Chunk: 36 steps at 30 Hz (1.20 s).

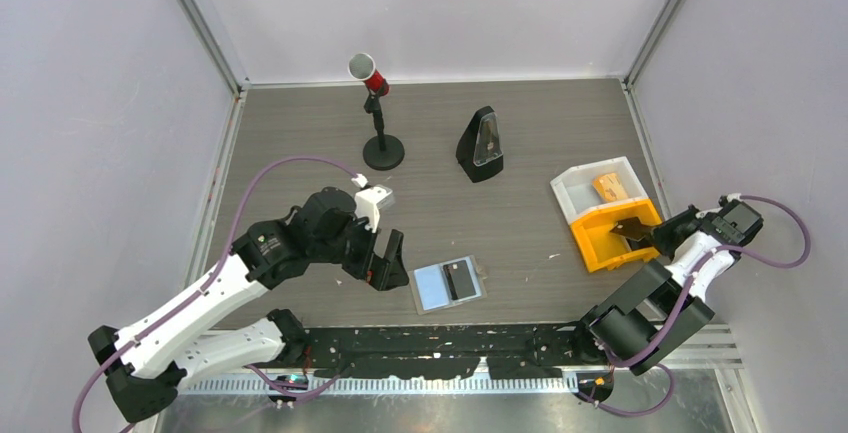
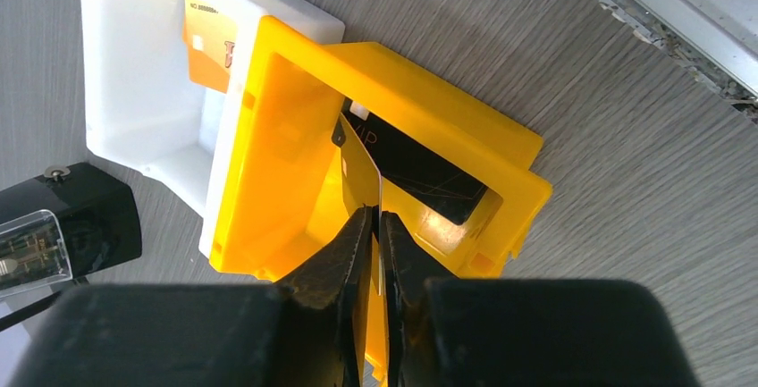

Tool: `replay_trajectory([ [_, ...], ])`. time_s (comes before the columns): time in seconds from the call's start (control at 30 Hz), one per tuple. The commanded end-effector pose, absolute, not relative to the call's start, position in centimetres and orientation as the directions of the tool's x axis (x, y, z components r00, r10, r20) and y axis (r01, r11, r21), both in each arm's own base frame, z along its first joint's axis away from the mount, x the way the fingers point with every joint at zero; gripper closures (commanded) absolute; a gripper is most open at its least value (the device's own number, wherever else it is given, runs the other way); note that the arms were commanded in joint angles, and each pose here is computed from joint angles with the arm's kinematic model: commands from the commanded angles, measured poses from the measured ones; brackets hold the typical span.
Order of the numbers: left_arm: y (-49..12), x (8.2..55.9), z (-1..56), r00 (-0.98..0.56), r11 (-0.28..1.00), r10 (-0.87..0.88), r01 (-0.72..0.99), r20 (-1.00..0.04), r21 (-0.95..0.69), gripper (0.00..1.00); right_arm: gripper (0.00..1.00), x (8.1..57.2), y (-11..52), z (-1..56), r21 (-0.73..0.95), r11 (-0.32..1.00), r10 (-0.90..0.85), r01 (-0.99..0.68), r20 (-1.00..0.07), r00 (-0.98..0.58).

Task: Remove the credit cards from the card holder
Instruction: Place the credit card in the storage box.

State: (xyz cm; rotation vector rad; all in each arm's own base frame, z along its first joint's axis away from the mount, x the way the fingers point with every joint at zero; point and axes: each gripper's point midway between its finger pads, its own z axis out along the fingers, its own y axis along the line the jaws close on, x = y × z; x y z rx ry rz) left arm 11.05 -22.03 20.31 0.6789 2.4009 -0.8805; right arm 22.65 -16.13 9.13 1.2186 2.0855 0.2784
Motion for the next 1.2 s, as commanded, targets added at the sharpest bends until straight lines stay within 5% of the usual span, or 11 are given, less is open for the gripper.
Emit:
replay_trajectory([
  [0.0,-22.5,11.6,22.6,-0.717,0.643,0.237,0.622,-0.656,-0.447,0.01,0.84,22.7,-17.5,9.4,0.474,0.533,0.818,0.701,-0.5,-0.284],
  [0.67,-22.3,11.7,22.5,-0.714,0.649,0.237,0.621,-0.659,-0.44,0.01,0.89,22.3,-18.7,8.8,0.428,0.512,0.814,0.744,-0.519,-0.261],
  [1.17,-21.8,11.8,21.8,-0.712,0.666,0.238,0.615,-0.661,-0.423,0.01,0.72,21.2,-19.5,10.9,0.397,0.429,0.832,0.811,-0.523,-0.184],
])
